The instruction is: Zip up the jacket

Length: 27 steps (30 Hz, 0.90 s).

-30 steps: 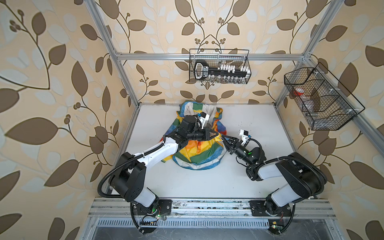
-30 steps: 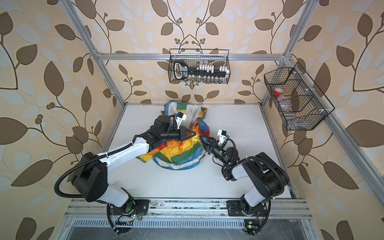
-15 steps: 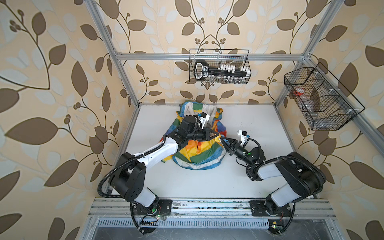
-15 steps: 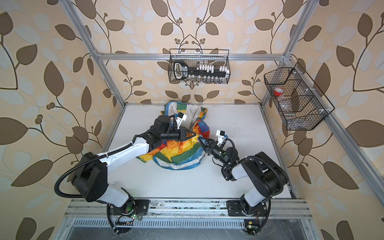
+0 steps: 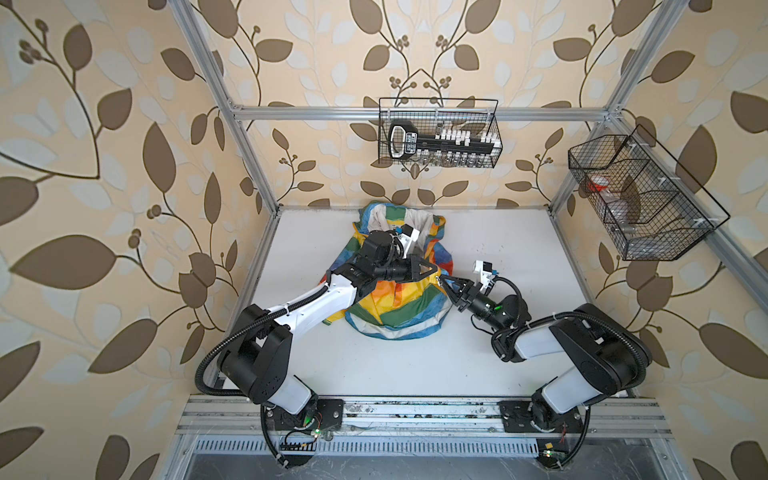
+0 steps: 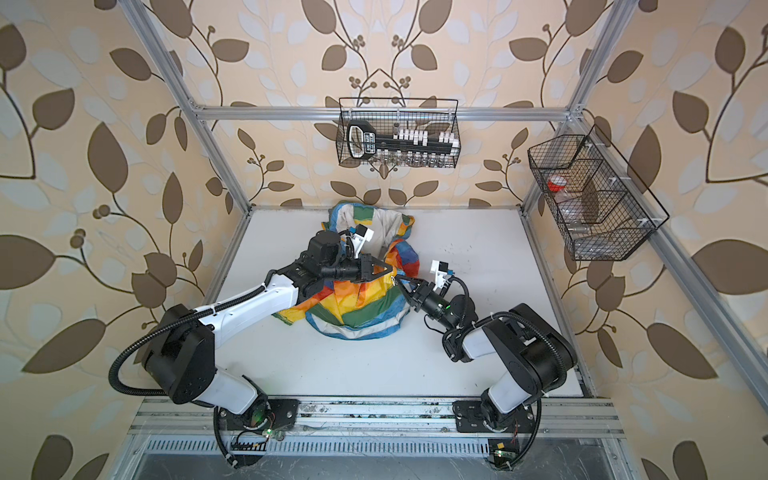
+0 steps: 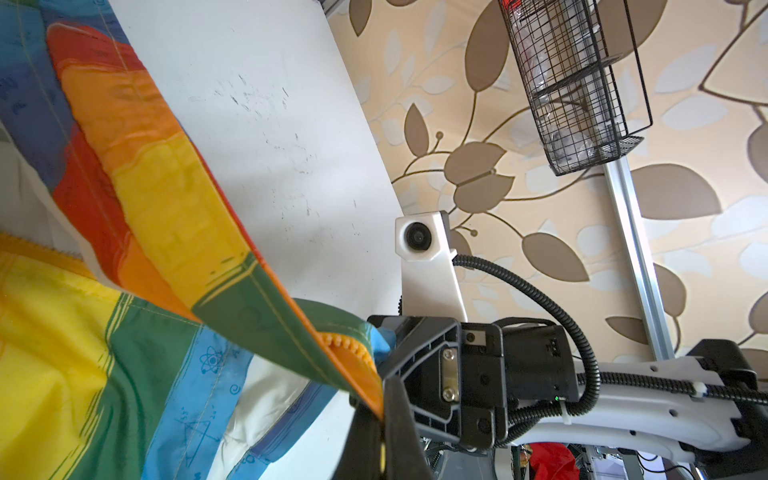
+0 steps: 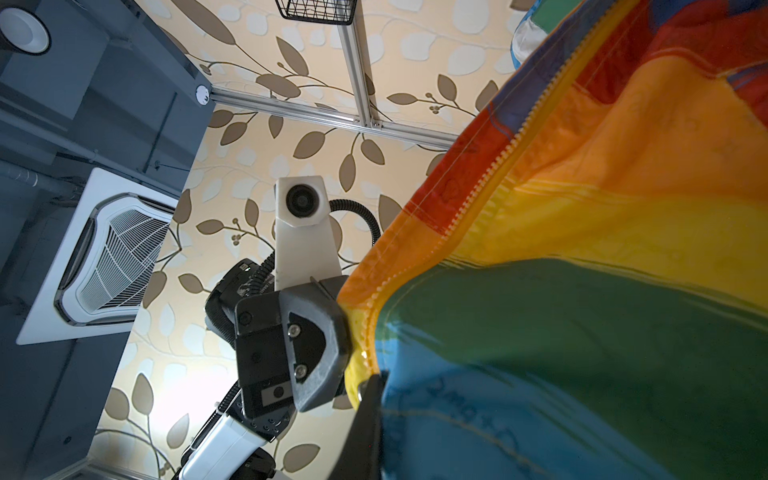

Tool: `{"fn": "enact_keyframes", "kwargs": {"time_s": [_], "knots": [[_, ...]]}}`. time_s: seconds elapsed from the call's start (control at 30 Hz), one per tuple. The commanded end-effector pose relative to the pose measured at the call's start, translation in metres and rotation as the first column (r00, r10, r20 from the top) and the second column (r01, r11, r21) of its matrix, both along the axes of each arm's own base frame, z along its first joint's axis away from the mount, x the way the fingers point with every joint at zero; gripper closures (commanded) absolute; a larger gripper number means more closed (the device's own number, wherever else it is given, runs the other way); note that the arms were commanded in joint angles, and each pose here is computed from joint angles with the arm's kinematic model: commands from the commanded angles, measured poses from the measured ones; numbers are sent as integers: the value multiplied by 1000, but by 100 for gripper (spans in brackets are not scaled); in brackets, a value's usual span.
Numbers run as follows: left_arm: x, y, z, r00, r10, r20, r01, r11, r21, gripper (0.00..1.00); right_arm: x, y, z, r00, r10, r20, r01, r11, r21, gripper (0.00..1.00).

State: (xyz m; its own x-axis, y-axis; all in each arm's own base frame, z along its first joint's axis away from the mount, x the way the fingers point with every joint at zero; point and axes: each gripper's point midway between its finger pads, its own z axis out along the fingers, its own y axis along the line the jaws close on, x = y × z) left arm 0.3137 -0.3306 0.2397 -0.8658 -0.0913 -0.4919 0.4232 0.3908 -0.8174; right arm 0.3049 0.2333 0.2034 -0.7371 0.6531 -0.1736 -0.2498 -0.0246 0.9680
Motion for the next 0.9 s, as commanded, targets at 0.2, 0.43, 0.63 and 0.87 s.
{"fn": "enact_keyframes", "kwargs": {"time_s": [0.2, 0.43, 0.63, 0.87], "knots": [[-1, 1, 13, 1000, -21, 19, 22, 999, -46, 100, -4, 7, 14, 998, 42, 52, -44, 999, 27, 89], [-1, 1, 10, 1000, -16, 9, 16, 999, -43, 100, -3, 7, 18, 997, 46, 63, -48, 998, 32, 100], [5, 9, 3, 1000, 26, -15, -26, 1000, -18, 100, -3, 1, 23, 996, 43, 78, -45, 998, 34, 100], [15, 36, 0, 990, 131, -48, -131, 991, -7, 36, -2, -14, 28, 995, 34, 99, -36, 999, 26, 100]]}}
